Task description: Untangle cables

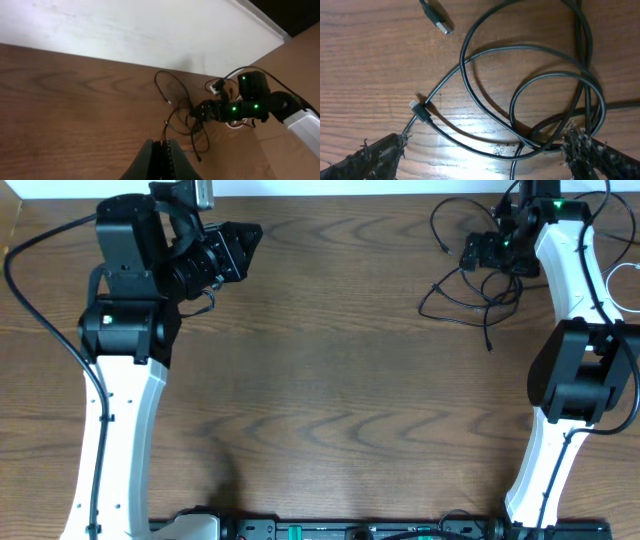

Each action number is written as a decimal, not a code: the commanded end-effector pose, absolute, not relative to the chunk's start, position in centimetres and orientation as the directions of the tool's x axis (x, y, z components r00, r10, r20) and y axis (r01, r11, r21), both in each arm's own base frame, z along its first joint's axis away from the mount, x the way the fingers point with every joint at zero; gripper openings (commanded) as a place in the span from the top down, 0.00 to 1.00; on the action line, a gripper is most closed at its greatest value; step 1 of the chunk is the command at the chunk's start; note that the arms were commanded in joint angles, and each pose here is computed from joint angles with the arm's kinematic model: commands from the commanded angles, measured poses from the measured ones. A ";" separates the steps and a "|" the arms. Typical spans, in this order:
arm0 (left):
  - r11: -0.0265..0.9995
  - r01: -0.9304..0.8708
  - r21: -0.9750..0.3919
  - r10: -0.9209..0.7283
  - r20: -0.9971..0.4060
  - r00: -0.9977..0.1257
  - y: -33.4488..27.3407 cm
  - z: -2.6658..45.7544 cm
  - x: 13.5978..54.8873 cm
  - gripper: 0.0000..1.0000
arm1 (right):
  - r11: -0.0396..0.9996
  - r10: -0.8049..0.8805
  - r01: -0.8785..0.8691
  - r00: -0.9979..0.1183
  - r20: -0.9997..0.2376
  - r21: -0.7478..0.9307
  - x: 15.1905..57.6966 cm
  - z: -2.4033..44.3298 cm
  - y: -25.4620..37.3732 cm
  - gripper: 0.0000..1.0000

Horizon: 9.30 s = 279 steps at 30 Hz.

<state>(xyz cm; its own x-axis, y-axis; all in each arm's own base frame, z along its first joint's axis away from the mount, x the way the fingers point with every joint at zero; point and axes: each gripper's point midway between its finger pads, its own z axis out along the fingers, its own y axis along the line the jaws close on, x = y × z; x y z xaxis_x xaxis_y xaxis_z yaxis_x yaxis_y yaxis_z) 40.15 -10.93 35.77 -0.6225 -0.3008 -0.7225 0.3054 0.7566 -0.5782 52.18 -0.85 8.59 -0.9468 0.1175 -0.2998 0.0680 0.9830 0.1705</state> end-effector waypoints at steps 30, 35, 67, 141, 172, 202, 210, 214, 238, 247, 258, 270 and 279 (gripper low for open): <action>0.765 0.312 -0.563 -0.277 -0.726 -0.630 -11.3 35.1 40.6 0.93 | 0.979 0.197 0.203 -0.928 -0.315 0.016 54.9 0.3 -7.1 0.01; 0.765 0.312 -0.563 -0.277 -0.726 -0.630 -11.3 35.1 40.6 0.92 | 0.979 0.199 0.200 -0.936 -0.289 0.027 54.7 -1.4 -6.8 0.01; 0.765 0.307 -0.566 -0.277 -0.720 -0.636 -11.3 35.0 40.5 0.93 | 0.965 0.198 0.150 -0.953 -0.230 0.214 54.2 -2.2 -3.3 0.99; 0.766 0.288 -0.575 -0.276 -0.699 -0.660 -11.3 34.3 40.2 0.93 | 0.624 0.772 0.735 -0.529 -0.352 0.264 54.6 4.4 -18.4 0.28; 0.766 0.278 -0.580 -0.275 -0.686 -0.674 -11.3 34.0 39.9 0.92 | 0.758 0.643 0.649 -0.727 -0.240 0.065 51.0 -3.6 -16.6 0.99; 0.766 0.262 -0.587 -0.270 -0.664 -0.697 -11.5 33.4 39.5 0.93 | 0.434 0.822 0.859 -0.254 -0.509 0.272 31.1 25.7 -35.7 0.99; 0.766 0.263 -0.587 -0.270 -0.664 -0.697 -11.5 33.4 39.5 0.92 | 0.608 0.777 0.654 -0.374 -0.507 0.450 36.3 23.5 -35.7 0.43; 0.766 0.263 -0.587 -0.270 -0.664 -0.697 -11.5 33.4 39.5 0.92 | 0.662 0.736 0.635 -0.451 -0.505 0.398 38.3 21.8 -34.3 0.04; 0.768 0.217 -0.602 -0.267 -0.610 -0.746 -11.4 32.0 38.5 0.10 | 0.974 0.103 -0.050 -0.772 -0.627 0.221 42.0 31.9 -2.9 0.03; 0.768 0.217 -0.602 -0.267 -0.610 -0.746 -11.4 32.0 38.5 0.09 | 0.958 -0.017 -0.218 -0.691 -0.723 0.185 35.8 38.2 3.4 0.01; 0.768 0.217 -0.602 -0.267 -0.610 -0.746 -11.4 32.0 38.5 0.09 | 0.967 -0.036 -0.183 -0.788 -0.615 0.177 30.0 36.9 3.4 0.01; 0.768 0.217 -0.602 -0.267 -0.610 -0.746 -11.4 32.0 38.5 0.09 | 0.990 -0.086 -0.132 -0.839 -0.538 0.048 28.6 35.1 1.3 0.01; 0.768 0.217 -0.602 -0.267 -0.610 -0.746 -11.4 32.0 38.5 0.09 | 0.970 -0.176 -0.242 -0.603 -0.778 -0.032 30.6 35.5 2.7 0.01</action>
<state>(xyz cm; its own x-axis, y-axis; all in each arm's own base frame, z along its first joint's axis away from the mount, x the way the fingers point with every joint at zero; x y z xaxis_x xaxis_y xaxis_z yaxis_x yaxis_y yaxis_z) 38.34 -11.38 32.11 -0.7443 -0.2740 -0.6090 0.2159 0.7643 -0.6077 32.09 1.88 35.45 -0.6722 -0.1393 -0.7271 -0.1921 0.9813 -0.0105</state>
